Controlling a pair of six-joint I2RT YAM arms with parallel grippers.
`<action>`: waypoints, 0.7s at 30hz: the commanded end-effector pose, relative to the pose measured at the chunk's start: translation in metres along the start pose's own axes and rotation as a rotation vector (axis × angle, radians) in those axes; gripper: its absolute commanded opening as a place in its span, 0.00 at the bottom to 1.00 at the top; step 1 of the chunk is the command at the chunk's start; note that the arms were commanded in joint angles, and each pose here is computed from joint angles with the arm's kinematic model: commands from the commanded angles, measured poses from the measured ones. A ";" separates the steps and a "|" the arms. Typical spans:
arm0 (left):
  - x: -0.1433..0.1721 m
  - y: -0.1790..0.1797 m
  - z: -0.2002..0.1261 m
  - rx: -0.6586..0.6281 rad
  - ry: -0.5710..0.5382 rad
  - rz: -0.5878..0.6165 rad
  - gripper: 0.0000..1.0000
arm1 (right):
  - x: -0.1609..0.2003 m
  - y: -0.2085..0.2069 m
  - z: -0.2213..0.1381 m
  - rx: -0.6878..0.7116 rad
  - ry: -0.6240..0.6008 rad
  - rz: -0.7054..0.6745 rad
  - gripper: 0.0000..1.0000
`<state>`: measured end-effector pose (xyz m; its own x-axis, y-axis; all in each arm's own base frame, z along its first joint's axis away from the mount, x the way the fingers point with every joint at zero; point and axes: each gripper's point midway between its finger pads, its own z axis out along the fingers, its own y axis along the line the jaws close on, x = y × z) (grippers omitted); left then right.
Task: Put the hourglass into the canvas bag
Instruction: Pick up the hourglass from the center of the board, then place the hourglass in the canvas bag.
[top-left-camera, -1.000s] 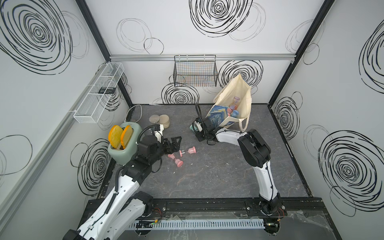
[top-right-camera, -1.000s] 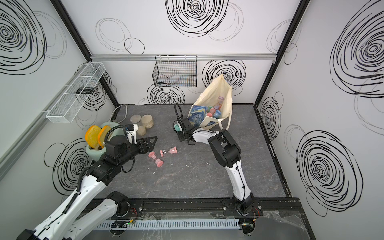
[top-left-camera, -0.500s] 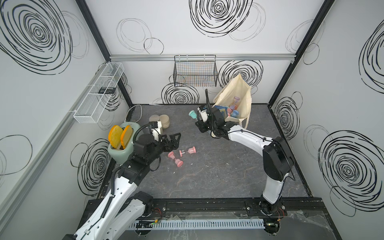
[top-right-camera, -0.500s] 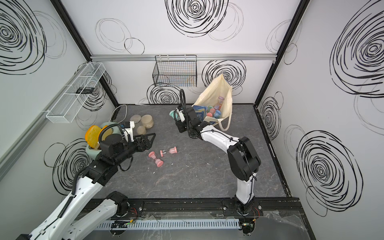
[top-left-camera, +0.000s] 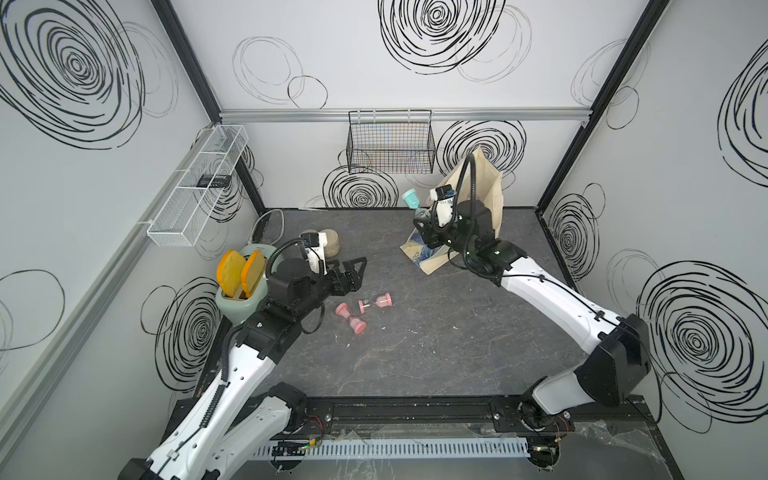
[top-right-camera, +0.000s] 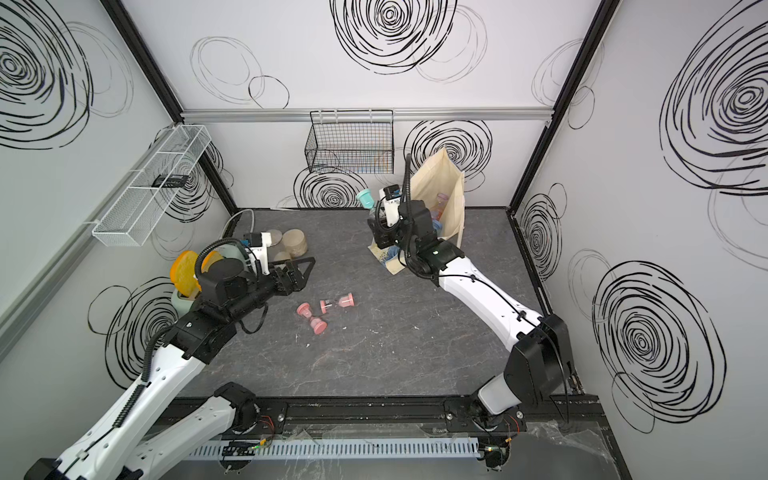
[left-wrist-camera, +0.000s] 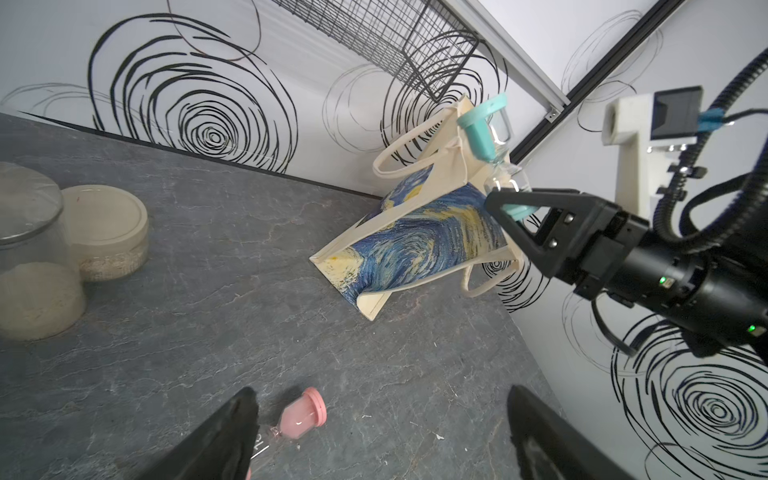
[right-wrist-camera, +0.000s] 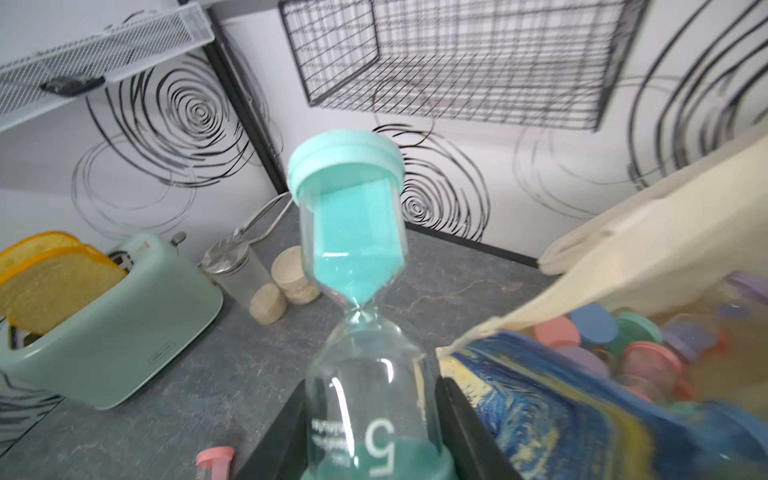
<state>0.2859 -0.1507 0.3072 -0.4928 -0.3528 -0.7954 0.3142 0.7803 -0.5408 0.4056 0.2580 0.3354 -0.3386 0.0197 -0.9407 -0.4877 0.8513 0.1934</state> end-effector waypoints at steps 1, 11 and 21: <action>-0.018 -0.027 0.001 0.080 -0.050 0.014 0.96 | -0.019 -0.040 -0.021 0.084 -0.043 0.067 0.38; -0.004 -0.055 0.027 0.140 0.008 0.046 0.96 | 0.006 -0.144 -0.023 0.339 0.032 0.144 0.38; 0.009 -0.073 0.053 0.177 0.061 0.061 0.96 | 0.035 -0.184 0.025 0.425 0.150 0.158 0.38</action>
<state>0.2971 -0.2309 0.2979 -0.5725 -0.2378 -0.7847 0.4362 0.7220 -0.5370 0.4945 0.1160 0.2471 -0.5317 0.1107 -0.8397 -0.0694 0.9824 0.1735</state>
